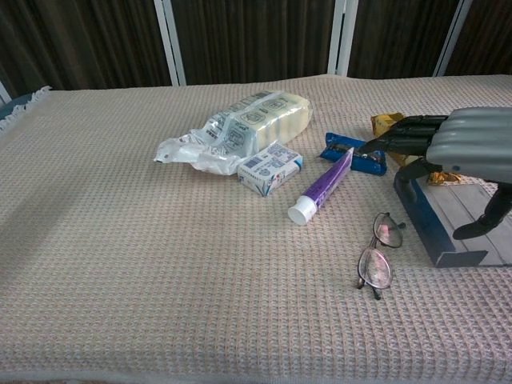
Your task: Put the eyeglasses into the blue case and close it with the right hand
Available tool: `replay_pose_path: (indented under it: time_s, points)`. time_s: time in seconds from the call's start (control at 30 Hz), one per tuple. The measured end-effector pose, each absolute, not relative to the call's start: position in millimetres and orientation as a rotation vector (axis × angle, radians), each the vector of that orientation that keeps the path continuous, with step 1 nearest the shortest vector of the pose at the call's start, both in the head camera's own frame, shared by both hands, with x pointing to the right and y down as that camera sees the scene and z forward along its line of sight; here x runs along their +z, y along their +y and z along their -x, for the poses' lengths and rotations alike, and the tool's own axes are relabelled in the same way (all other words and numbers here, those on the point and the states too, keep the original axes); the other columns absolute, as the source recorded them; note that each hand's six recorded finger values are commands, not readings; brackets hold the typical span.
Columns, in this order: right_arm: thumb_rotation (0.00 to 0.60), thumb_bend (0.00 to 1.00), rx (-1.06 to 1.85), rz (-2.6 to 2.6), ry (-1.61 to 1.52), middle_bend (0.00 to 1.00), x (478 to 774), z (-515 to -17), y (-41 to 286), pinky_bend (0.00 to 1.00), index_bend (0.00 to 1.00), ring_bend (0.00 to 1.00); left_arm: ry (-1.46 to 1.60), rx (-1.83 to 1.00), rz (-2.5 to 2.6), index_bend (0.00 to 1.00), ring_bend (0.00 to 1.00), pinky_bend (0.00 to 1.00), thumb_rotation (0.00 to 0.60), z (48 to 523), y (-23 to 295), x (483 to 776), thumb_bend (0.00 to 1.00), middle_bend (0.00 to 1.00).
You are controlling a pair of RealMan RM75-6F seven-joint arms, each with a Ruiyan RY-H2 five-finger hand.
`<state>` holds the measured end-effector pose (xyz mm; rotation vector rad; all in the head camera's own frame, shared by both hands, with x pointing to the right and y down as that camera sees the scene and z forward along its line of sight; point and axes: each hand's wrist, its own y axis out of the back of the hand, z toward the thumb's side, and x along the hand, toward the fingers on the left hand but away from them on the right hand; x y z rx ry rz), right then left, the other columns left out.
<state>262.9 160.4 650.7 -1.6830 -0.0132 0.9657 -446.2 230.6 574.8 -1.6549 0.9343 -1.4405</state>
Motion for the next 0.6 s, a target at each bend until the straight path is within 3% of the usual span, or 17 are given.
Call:
replay_pose_path:
  time_s: [0.6]
  points:
    - [0.600, 0.40, 0.884, 1.618, 0.148, 0.00, 683, -225, 163, 0.00, 0.58, 0.00, 0.930, -1.447, 1.658, 0.00, 0.00, 0.13, 0.600, 446, 230, 576, 0.38, 0.00]
